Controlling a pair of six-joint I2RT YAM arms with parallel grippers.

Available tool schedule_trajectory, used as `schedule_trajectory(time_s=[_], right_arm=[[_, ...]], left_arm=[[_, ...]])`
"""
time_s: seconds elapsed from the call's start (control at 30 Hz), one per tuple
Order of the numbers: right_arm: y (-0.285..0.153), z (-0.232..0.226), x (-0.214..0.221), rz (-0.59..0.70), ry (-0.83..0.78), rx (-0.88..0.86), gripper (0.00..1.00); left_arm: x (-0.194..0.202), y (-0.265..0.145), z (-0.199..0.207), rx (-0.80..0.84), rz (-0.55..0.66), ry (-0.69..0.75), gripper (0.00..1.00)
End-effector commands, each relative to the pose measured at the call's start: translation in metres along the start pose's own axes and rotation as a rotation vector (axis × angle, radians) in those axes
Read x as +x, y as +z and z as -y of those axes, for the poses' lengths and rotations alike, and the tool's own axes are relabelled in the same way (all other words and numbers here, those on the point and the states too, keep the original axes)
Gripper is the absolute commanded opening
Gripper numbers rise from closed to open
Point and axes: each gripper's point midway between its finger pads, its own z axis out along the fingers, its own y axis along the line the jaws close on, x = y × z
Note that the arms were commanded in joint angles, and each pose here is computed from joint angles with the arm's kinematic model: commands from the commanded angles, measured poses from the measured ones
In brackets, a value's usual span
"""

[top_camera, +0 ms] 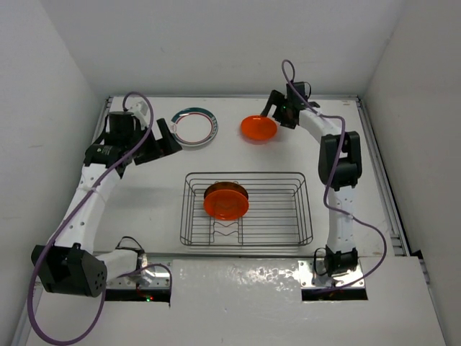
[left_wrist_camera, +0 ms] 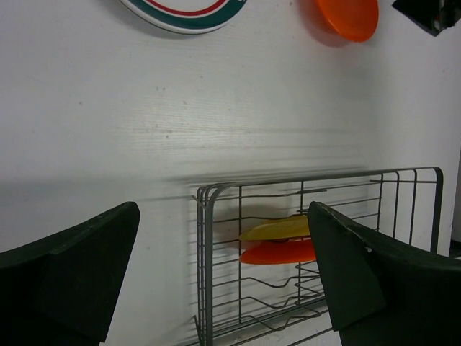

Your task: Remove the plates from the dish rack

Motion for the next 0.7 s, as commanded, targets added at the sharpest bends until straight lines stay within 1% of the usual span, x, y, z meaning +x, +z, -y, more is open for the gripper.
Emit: schedule_trajectory(time_s=[0.0,0.03,0.07,0.1,0.13,0.17,0.2,0.23,0.27,0.37,0.4,0.47,0.5,0.53,0.6,0.67], right_arm=[[-0.052,-0.034,-0.042,0.113,-0.128,0.030,0.99],[-0.069,-0.037,-0.049,0.139,-0.240,0.067,0.99],[-0.111,-0.049,-0.066,0.200,-0.314,0.110,0.99],[-0.126,-0.070,-0.047,0.183,-0.412,0.090,0.99],[-0.144,-0.085,-0.039,0.193,-0.562,0.052,0.99],[-0.163,-0.114,-0.019,0.177,-0.669,-0.083,0.99],[-0.197,-0.135,0.020,0.163,-0.840,-0.174,0.99],[-0.211,-0.146,0.046,0.134,-0.910,-0.256,0.99],[-0.236,-0.158,0.092,0.082,-1.037,-0.401,0.98],[-0.269,-0.168,0.155,0.028,-1.186,-0.589,0.91],[-0.279,-0.161,0.174,0.007,-1.224,-0.651,0.84],[-0.283,-0.160,0.190,-0.022,-1.246,-0.688,0.74],[-0.286,-0.159,0.201,-0.076,-1.261,-0.730,0.66],[-0.286,-0.159,0.206,-0.097,-1.274,-0.740,0.61],[-0.281,-0.158,0.215,-0.122,-1.314,-0.748,0.56],[-0.276,-0.157,0.219,-0.130,-1.341,-0.748,0.55]], left_arm=[[-0.009,-0.013,0.007,0.000,0.021,0.032,1.00],[-0.014,-0.014,0.004,-0.023,0.033,0.035,1.00],[-0.014,-0.015,0.000,-0.048,0.032,0.037,1.00],[-0.016,-0.016,-0.004,-0.077,0.040,0.033,1.00],[-0.024,-0.019,-0.015,-0.151,0.076,0.021,1.00],[-0.025,-0.020,-0.023,-0.201,0.087,-0.005,1.00],[-0.029,-0.022,-0.028,-0.232,0.105,-0.020,1.00],[-0.033,-0.023,-0.037,-0.287,0.130,-0.038,1.00],[-0.036,-0.023,-0.038,-0.296,0.147,-0.064,1.00],[-0.037,-0.018,-0.031,-0.251,0.147,-0.067,1.00],[-0.035,-0.015,-0.030,-0.244,0.133,-0.066,1.00],[-0.030,-0.010,-0.027,-0.214,0.109,-0.059,1.00],[-0.026,-0.006,-0.027,-0.201,0.095,-0.055,1.00],[-0.023,-0.004,-0.027,-0.196,0.084,-0.056,1.00],[-0.016,-0.001,-0.027,-0.185,0.069,-0.056,1.00],[-0.011,0.001,-0.028,-0.174,0.063,-0.055,1.00]])
